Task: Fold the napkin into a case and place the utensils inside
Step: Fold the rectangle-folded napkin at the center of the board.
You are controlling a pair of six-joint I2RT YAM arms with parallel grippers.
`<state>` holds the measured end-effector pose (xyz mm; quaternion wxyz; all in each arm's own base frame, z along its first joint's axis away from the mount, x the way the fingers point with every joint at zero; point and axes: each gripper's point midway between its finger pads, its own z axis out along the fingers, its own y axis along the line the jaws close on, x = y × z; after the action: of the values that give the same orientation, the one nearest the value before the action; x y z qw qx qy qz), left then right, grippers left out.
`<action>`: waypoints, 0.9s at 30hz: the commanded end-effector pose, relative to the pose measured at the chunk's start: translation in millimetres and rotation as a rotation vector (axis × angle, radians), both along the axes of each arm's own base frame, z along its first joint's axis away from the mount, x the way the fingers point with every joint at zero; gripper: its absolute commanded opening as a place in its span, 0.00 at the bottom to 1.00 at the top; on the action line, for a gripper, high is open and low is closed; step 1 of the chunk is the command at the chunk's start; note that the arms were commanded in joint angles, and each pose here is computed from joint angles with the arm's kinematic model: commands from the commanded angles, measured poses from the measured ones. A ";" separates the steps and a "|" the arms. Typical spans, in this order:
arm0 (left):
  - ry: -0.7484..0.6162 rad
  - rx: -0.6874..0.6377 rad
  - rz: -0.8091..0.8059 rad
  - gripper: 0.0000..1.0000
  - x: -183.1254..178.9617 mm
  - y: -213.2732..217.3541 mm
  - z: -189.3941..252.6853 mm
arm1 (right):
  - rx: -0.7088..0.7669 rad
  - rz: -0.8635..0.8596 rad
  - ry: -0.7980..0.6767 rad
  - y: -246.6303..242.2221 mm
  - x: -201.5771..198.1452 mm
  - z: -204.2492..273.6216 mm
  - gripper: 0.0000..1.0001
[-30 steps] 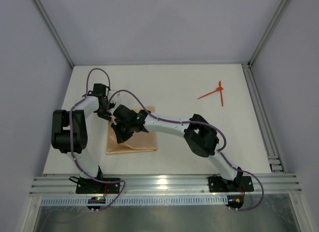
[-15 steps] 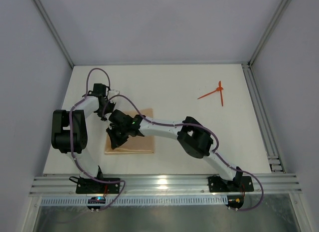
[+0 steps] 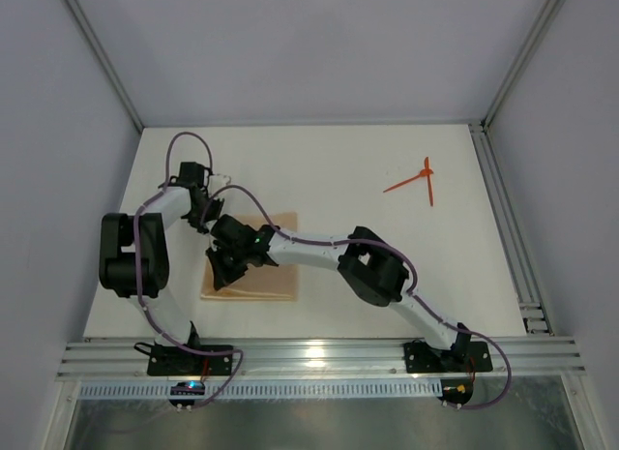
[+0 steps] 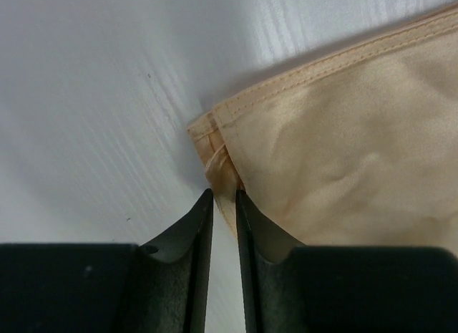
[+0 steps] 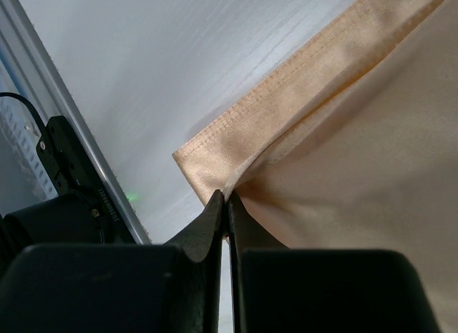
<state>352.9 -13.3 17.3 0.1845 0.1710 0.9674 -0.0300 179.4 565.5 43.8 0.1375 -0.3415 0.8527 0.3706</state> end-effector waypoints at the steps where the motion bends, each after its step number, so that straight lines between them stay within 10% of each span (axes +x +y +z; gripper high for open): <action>1: -0.012 0.008 0.057 0.21 -4.4 24.9 15.5 | 0.075 -0.046 0.001 10.7 13.4 23.8 0.03; 27: 0.200 -0.092 0.046 0.15 -74.4 23.5 -12.6 | 0.203 0.026 0.042 32.8 -3.0 46.5 0.03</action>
<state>285.6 24.7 13.9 0.1136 0.1398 0.9826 -0.0450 185.5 579.4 57.0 0.1354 -0.3141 0.8409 0.4194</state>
